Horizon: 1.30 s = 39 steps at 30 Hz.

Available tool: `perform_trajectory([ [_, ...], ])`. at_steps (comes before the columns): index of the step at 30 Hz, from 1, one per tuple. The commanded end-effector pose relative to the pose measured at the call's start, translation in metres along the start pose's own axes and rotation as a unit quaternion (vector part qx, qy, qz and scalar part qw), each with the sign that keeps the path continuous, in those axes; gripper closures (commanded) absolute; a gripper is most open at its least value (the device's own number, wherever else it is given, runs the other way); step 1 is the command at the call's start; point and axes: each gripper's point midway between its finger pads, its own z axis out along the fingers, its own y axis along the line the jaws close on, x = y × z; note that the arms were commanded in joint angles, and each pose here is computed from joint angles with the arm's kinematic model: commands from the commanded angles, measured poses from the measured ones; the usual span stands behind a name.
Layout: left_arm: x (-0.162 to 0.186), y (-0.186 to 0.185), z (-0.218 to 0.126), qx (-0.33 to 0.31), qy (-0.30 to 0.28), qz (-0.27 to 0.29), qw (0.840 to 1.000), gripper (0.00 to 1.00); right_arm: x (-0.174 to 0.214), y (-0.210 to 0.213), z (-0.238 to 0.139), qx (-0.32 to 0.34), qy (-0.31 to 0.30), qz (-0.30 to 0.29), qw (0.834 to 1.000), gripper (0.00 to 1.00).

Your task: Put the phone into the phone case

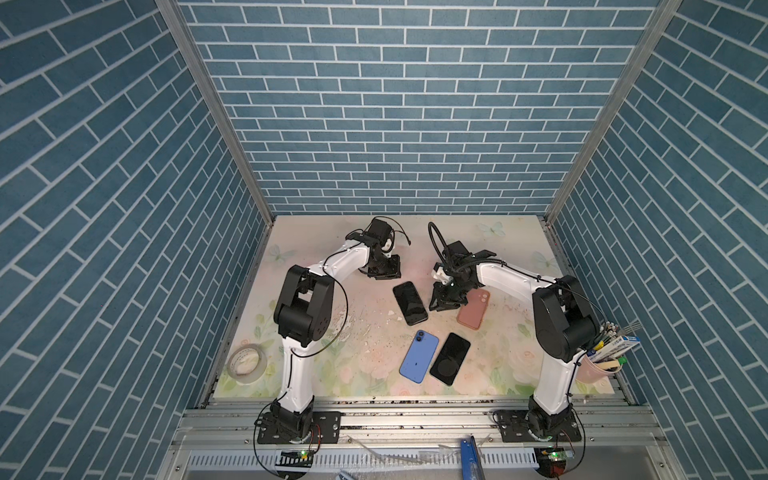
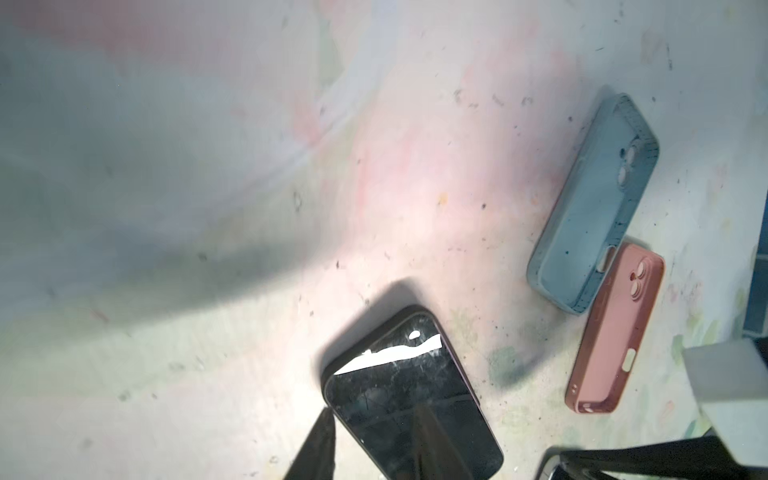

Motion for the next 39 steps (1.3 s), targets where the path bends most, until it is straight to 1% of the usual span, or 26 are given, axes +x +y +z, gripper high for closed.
perform_trajectory([
  [1,0.013,0.013,0.028,-0.012,0.061,0.056,0.997,0.62,0.011,-0.007,-0.004,0.013,0.009,0.013,1.000,0.66],
  [4,0.000,-0.002,0.047,0.042,0.067,0.045,0.996,0.62,0.016,-0.008,-0.003,0.009,0.013,0.015,1.000,0.62],
  [7,-0.008,-0.014,0.063,0.084,0.071,0.019,0.994,0.62,0.022,-0.006,0.000,-0.005,0.016,0.021,1.000,0.60],
  [10,-0.007,-0.017,0.068,0.102,0.066,-0.005,0.993,0.62,0.026,-0.001,0.005,-0.026,0.018,0.031,0.999,0.58],
  [12,0.001,-0.016,0.067,0.103,0.069,-0.019,0.992,0.62,0.029,0.007,0.009,-0.049,0.022,0.035,0.998,0.57],
  [14,0.016,-0.017,0.063,0.119,0.067,-0.036,0.990,0.62,0.031,0.019,0.014,-0.082,0.027,0.043,0.995,0.56],
  [16,0.034,-0.018,0.058,0.131,0.064,-0.051,0.988,0.63,0.028,0.026,0.019,-0.104,0.025,0.056,0.993,0.56],
  [18,0.055,-0.014,0.051,0.128,0.062,-0.064,0.988,0.63,0.023,0.029,0.022,-0.114,0.026,0.064,0.991,0.56],
  [21,0.088,-0.006,0.040,0.114,0.063,-0.074,0.989,0.63,0.017,0.030,0.020,-0.108,0.023,0.059,0.992,0.56],
  [24,0.107,0.004,0.028,0.088,0.064,-0.078,0.991,0.63,0.014,0.029,0.015,-0.094,0.025,0.048,0.994,0.56],
  [28,0.111,0.024,0.009,0.011,0.068,-0.064,0.996,0.63,0.018,0.012,0.006,-0.024,0.041,0.008,0.999,0.58],
  [32,0.112,0.033,-0.012,-0.055,0.076,-0.050,0.994,0.63,0.026,-0.004,-0.005,0.031,0.055,-0.033,0.997,0.60],
  [33,0.115,0.032,-0.016,-0.068,0.081,-0.042,0.994,0.63,0.028,-0.006,-0.007,0.038,0.058,-0.040,0.997,0.60],
  [35,0.119,0.027,-0.019,-0.072,0.087,-0.034,0.993,0.62,0.033,-0.006,-0.008,0.036,0.064,-0.051,0.996,0.62],
  [37,0.124,0.021,-0.014,-0.065,0.097,-0.031,0.993,0.62,0.036,-0.005,-0.006,0.029,0.070,-0.058,0.995,0.62],
  [39,0.127,0.021,-0.010,-0.074,0.102,-0.025,0.992,0.63,0.038,-0.003,-0.003,0.017,0.076,-0.062,0.995,0.64],
])
